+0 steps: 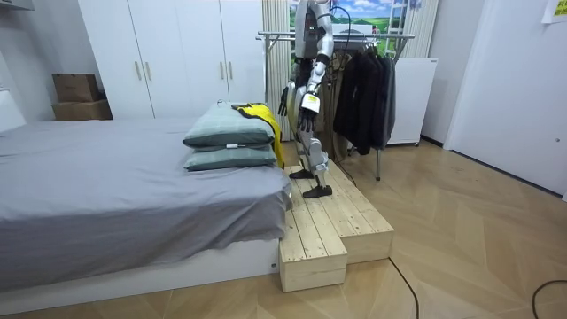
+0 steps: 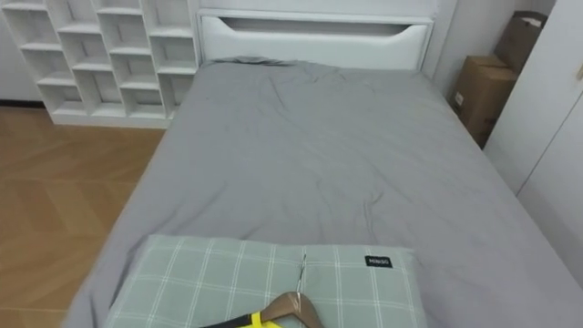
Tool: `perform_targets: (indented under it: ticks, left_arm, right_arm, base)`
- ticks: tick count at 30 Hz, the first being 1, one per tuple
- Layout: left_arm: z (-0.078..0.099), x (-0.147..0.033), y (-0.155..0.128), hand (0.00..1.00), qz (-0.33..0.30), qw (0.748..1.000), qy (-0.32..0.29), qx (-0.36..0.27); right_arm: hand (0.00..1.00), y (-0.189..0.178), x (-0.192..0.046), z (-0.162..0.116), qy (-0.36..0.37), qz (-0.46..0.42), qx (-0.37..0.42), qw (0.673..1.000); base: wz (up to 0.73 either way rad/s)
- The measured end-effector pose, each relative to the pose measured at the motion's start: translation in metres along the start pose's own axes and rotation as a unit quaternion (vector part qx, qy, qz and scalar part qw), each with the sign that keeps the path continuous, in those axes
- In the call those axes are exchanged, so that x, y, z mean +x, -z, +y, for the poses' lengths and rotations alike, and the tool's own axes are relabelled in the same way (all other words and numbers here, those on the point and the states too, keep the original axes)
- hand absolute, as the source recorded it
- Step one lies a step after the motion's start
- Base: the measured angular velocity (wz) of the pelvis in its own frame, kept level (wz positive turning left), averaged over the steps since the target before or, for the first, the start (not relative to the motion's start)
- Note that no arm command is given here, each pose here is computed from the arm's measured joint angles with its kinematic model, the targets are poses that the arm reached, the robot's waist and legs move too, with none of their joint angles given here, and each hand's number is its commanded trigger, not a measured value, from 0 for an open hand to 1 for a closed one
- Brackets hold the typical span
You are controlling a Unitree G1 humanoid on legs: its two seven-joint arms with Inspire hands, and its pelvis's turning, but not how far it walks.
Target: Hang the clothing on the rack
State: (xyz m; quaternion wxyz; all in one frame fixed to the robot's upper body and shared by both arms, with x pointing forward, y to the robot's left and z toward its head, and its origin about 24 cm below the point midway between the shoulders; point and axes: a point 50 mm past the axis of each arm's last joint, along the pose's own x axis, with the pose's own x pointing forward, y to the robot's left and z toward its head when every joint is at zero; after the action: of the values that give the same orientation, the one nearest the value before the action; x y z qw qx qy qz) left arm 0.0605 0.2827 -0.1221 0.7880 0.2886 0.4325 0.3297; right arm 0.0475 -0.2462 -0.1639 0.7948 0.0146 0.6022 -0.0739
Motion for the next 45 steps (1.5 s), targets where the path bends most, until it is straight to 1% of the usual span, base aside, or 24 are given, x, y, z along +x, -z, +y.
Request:
perform_targets:
  ticks: [2, 3, 4, 5, 6, 8, 9, 11, 16, 20, 24, 27, 33, 36, 42, 45]
  left_arm:
    - [0.002, 0.001, -0.016, 0.00, -0.045, 0.999, -0.013, 0.001]
    - [0.002, 0.002, -0.021, 0.00, -0.057, 0.998, -0.017, 0.000]
    - [0.004, 0.002, -0.033, 0.00, -0.085, 0.996, -0.024, -0.008]
    - [0.006, 0.002, -0.044, 0.00, -0.114, 0.993, -0.031, -0.009]
    - [0.007, 0.001, -0.050, 0.00, -0.130, 0.991, -0.034, -0.008]
    - [0.007, -0.003, -0.071, 0.00, -0.194, 0.980, -0.037, 0.003]
    - [0.007, -0.005, -0.076, 0.00, -0.208, 0.977, -0.036, 0.006]
    - [0.006, -0.011, -0.097, 0.00, -0.272, 0.961, -0.043, 0.021]
    - [0.001, -0.015, -0.126, 0.00, -0.341, 0.937, -0.050, 0.052]
    - [0.005, -0.028, -0.156, 0.00, -0.415, 0.905, -0.068, 0.053]
    - [0.003, -0.034, -0.174, 0.00, -0.450, 0.888, -0.065, 0.066]
    - [0.002, -0.037, -0.179, 0.00, -0.469, 0.876, -0.064, 0.089]
    - [-0.006, -0.041, -0.179, 0.00, -0.477, 0.869, -0.048, 0.118]
    - [-0.011, -0.045, -0.179, 0.00, -0.483, 0.866, -0.029, 0.128]
    - [-0.022, -0.052, -0.183, 0.00, -0.497, 0.856, 0.007, 0.144]
    - [-0.028, -0.050, -0.181, 0.00, -0.484, 0.862, 0.035, 0.147]
  right_arm:
    - [0.00, -0.001, 0.000, 0.000, 0.000, -0.006, -0.001, 1.000]
    - [0.00, -0.001, 0.000, 0.000, 0.000, -0.006, -0.002, 1.000]
    - [0.00, -0.001, 0.000, 0.000, 0.000, -0.005, -0.003, 1.000]
    - [0.00, -0.001, 0.000, 0.000, 0.000, -0.005, -0.003, 1.000]
    - [0.00, -0.001, 0.000, 0.000, 0.000, -0.006, -0.004, 1.000]
    - [0.00, -0.001, 0.000, 0.000, 0.000, -0.008, -0.006, 1.000]
    - [0.00, -0.001, 0.000, 0.000, 0.000, -0.008, -0.006, 1.000]
    - [0.00, -0.001, 0.000, -0.001, -0.003, -0.013, -0.007, 1.000]
    - [0.00, -0.001, -0.001, -0.003, -0.007, -0.012, -0.010, 1.000]
    - [0.00, 0.001, -0.001, -0.003, -0.007, -0.008, -0.006, 1.000]
    - [0.00, -0.001, -0.001, -0.005, -0.007, -0.008, -0.011, 1.000]
    - [0.00, -0.002, -0.001, -0.007, -0.007, -0.009, -0.012, 1.000]
    - [0.00, 0.003, -0.002, -0.011, -0.003, 0.004, -0.016, 1.000]
    - [0.00, 0.004, -0.002, -0.012, -0.001, 0.011, -0.026, 1.000]
    - [0.00, 0.005, -0.001, -0.013, 0.007, 0.027, -0.082, 0.996]
    - [0.00, 0.011, -0.002, -0.014, 0.010, 0.050, -0.114, 0.992]
  base:
    - [0.00]
    - [0.00]
    - [0.00]
    - [0.00]
    - [0.00]
    - [0.00]
    - [0.00]
    - [-0.02]
    - [0.00]
    - [-0.08]
    - [-0.07]
    - [-0.07]
    - [-0.01]
    - [-0.01]
    - [-0.06]
    - [-0.05]
